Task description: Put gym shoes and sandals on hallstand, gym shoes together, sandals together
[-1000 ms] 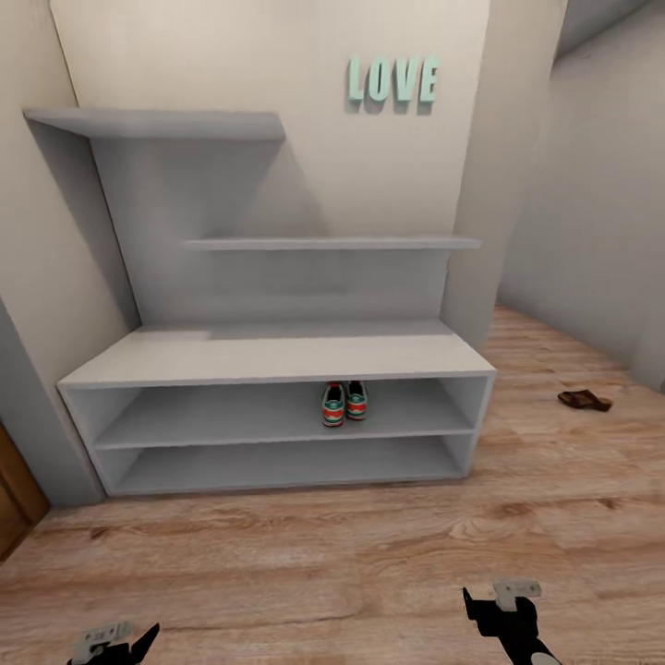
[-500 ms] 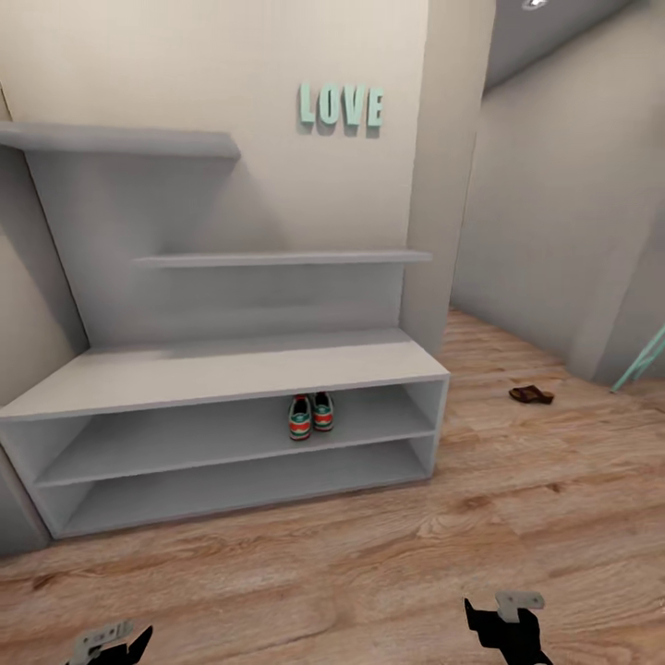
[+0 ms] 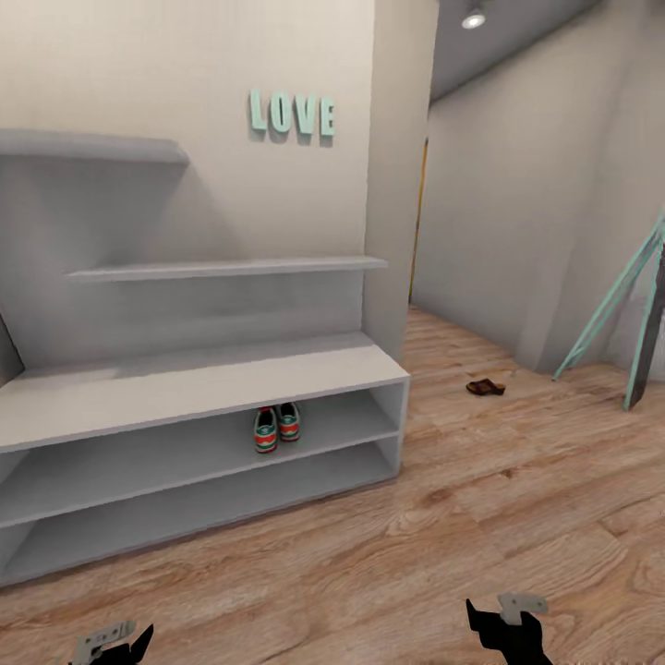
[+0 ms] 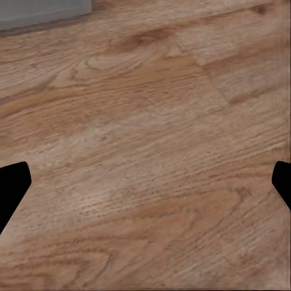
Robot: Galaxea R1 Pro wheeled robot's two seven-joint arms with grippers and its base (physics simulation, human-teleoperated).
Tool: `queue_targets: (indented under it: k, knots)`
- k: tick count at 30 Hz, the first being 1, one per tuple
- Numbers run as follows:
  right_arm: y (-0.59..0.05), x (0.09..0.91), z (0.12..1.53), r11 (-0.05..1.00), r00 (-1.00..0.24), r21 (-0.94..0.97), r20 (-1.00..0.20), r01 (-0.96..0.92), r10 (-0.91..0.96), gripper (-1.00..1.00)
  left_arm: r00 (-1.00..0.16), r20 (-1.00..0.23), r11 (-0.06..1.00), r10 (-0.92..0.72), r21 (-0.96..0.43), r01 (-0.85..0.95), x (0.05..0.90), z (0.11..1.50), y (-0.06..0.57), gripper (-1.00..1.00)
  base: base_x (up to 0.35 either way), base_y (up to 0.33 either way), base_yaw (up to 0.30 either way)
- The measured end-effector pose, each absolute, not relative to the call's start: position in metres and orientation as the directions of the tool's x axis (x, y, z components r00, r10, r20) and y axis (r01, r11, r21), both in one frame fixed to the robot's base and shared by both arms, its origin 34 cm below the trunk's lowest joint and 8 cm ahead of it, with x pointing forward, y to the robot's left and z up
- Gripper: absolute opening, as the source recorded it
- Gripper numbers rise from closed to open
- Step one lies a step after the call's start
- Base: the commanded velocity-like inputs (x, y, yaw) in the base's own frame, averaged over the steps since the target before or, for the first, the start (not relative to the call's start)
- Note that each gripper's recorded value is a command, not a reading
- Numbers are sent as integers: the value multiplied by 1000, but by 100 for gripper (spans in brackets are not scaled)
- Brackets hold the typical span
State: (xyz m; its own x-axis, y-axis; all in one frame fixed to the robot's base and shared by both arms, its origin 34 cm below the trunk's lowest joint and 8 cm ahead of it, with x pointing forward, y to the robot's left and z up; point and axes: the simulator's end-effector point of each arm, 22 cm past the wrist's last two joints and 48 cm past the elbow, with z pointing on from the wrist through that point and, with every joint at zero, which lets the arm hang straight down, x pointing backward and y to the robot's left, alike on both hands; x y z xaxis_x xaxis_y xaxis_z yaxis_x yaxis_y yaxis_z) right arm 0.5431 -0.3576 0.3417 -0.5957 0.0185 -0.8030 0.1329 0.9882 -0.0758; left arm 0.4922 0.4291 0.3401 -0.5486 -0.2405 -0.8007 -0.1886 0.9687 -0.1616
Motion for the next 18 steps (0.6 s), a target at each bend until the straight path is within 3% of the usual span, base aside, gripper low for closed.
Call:
queue_targets:
  k: [18]
  knots:
    - [-350, 534, 344, 989, -625, -62, -780, 131, 33, 100, -528, -813, 969, -245, -188, -161, 502, 354, 396, 100, 0, 0, -271]
